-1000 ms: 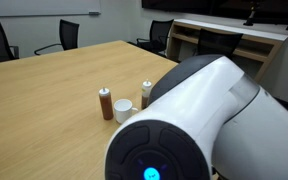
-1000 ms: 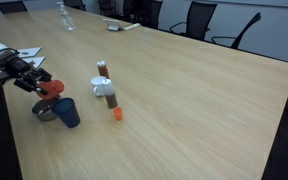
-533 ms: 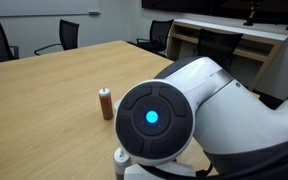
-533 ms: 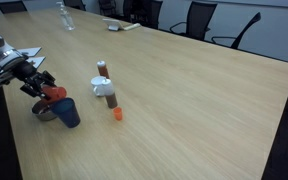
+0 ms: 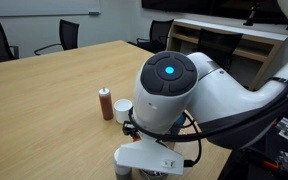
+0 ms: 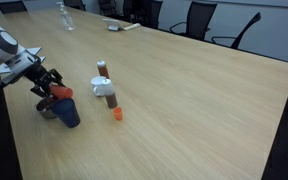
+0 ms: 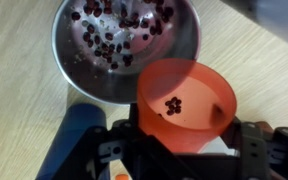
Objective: Pick up the orange cup and pour its contents in the silver pot.
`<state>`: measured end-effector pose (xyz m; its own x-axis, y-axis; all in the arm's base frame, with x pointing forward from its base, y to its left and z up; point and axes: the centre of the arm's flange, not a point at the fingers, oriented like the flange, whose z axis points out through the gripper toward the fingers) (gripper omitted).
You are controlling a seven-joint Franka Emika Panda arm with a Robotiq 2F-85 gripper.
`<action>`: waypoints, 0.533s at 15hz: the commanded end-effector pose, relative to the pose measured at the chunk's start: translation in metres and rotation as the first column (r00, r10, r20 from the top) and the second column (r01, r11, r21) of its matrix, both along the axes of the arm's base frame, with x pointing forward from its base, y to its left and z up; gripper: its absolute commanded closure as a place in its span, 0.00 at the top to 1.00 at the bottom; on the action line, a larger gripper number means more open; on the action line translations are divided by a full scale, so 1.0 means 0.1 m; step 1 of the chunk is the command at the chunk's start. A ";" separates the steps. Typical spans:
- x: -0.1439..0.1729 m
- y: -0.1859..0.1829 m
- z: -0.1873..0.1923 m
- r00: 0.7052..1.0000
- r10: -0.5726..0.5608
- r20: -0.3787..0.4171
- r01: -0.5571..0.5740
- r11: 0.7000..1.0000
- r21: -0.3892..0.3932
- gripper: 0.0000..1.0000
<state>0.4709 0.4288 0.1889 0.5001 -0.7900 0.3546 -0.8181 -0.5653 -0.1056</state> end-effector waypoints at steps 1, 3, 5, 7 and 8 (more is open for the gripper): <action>-0.12 -0.24 0.09 1.000 -0.025 0.011 0.024 0.996 0.088 0.49; -0.15 -0.28 0.10 1.000 -0.020 0.009 0.019 0.993 0.115 0.49; -0.19 -0.31 0.11 1.000 -0.010 0.009 0.008 0.987 0.162 0.49; -0.21 -0.33 0.13 1.000 -0.012 0.018 0.008 0.972 0.237 0.49; -0.22 -0.36 0.15 0.999 -0.019 0.027 0.011 0.963 0.268 0.49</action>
